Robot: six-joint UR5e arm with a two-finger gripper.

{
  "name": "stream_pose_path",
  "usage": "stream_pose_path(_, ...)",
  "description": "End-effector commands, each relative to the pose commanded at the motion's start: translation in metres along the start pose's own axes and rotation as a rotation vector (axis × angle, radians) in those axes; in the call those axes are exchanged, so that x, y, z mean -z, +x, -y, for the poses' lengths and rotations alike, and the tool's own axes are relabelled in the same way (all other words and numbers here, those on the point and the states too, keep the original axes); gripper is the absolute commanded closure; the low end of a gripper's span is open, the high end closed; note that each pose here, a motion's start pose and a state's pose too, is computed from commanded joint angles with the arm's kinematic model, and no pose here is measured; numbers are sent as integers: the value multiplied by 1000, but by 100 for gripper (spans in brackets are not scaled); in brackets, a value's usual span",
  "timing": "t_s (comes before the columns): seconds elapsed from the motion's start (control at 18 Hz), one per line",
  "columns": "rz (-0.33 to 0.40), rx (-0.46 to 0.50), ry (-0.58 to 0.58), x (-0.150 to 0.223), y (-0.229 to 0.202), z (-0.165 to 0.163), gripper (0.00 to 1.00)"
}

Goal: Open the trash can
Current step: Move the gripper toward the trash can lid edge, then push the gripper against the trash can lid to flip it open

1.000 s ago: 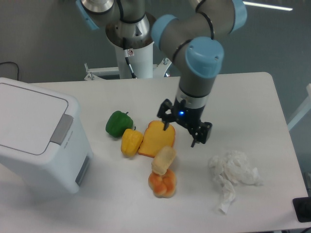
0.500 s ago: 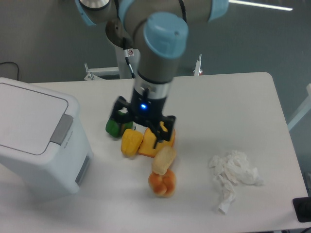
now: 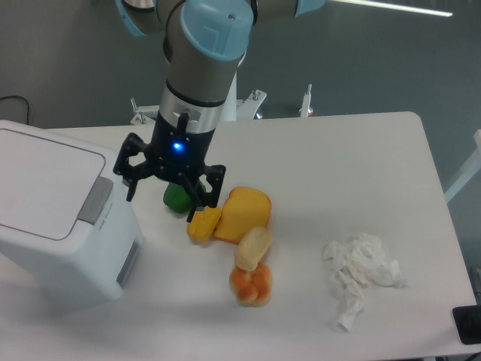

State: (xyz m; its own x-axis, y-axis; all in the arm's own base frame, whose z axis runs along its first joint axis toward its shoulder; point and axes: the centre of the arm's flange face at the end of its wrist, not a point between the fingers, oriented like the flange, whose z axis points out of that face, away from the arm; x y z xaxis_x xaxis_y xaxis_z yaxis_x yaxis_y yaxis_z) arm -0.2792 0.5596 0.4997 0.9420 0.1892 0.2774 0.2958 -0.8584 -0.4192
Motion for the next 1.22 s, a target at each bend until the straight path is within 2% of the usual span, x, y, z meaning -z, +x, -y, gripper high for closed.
stream_pose_path(0.28,-12,29,-11,-10,13,2,0)
stream_pose_path(1.22,-30,26,-47,-33,24,2,0)
